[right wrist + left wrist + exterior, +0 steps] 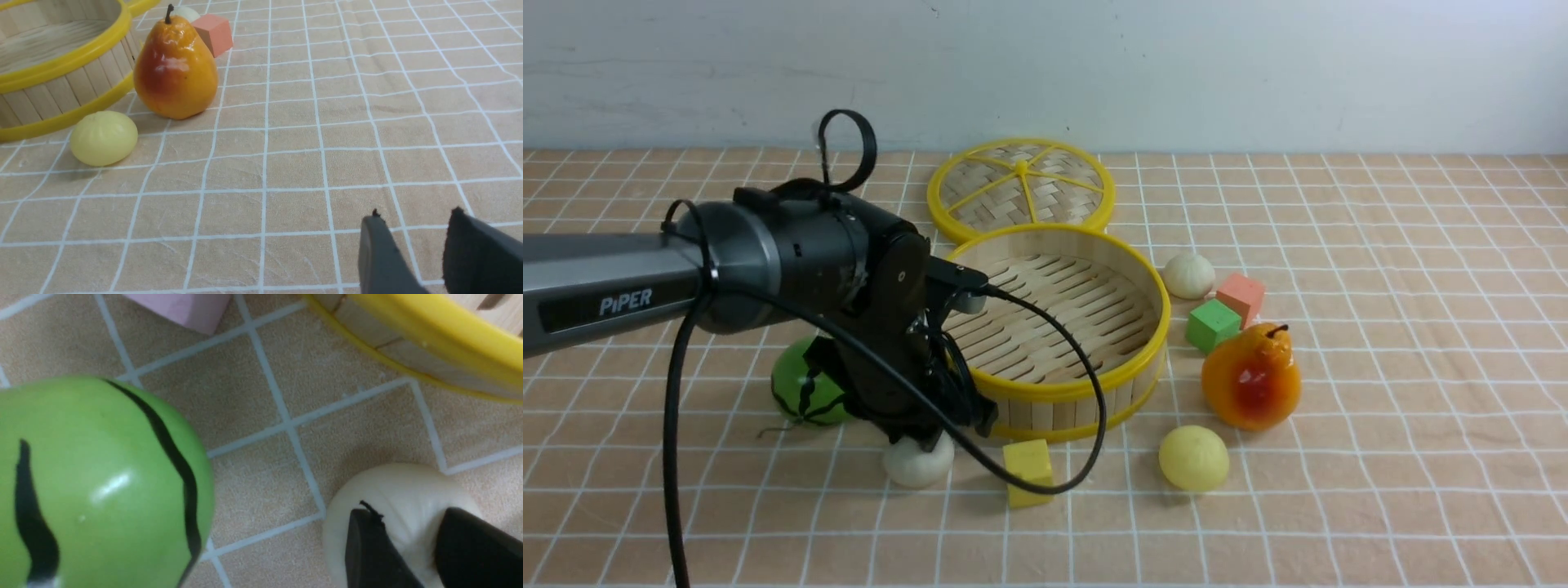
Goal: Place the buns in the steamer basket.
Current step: Use the left arm to grab a steamed stuffed bun, then use the left arm to put the steamed stuffed bun into the steamer, then use the left arm to grab a steamed stuffed bun
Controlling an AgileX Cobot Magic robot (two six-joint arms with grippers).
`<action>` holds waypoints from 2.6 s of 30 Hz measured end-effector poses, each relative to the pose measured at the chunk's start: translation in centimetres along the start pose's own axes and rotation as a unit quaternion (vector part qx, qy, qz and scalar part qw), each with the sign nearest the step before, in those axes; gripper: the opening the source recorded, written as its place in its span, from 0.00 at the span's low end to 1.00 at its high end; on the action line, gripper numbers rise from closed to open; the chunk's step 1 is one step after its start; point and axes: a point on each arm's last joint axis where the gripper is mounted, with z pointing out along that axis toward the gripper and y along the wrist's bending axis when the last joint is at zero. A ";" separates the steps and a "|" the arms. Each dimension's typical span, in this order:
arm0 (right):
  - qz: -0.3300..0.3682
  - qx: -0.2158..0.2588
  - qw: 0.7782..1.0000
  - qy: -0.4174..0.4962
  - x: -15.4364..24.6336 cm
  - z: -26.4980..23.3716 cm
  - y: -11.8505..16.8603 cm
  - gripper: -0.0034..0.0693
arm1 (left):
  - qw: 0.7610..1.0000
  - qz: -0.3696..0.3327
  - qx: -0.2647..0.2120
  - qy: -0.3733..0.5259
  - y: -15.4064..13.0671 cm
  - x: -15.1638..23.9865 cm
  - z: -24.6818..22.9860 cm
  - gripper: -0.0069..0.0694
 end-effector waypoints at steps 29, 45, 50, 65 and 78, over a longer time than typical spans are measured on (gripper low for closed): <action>0.000 0.000 1.000 0.000 0.0 0.0 0.0 0.38 | 0.985 0.014 0.125 -0.116 -2.5 -6.6 -2.2 0.17; 0.000 0.000 1.000 0.000 0.0 0.0 0.0 0.38 | 0.989 -0.025 0.035 -0.145 2.4 -6.3 -10.5 0.53; 0.000 0.000 1.000 0.000 0.0 0.0 0.0 0.38 | 0.990 -0.084 -0.006 -0.113 8.4 -6.5 -5.8 0.35; 0.000 0.000 1.000 0.000 0.0 0.0 0.0 0.38 | 0.982 -0.090 -0.020 -0.166 11.6 -8.9 0.2 0.51; 0.000 0.000 1.000 0.000 0.0 0.0 0.0 0.38 | 0.983 -0.075 -0.038 -0.166 12.0 -9.7 3.1 0.51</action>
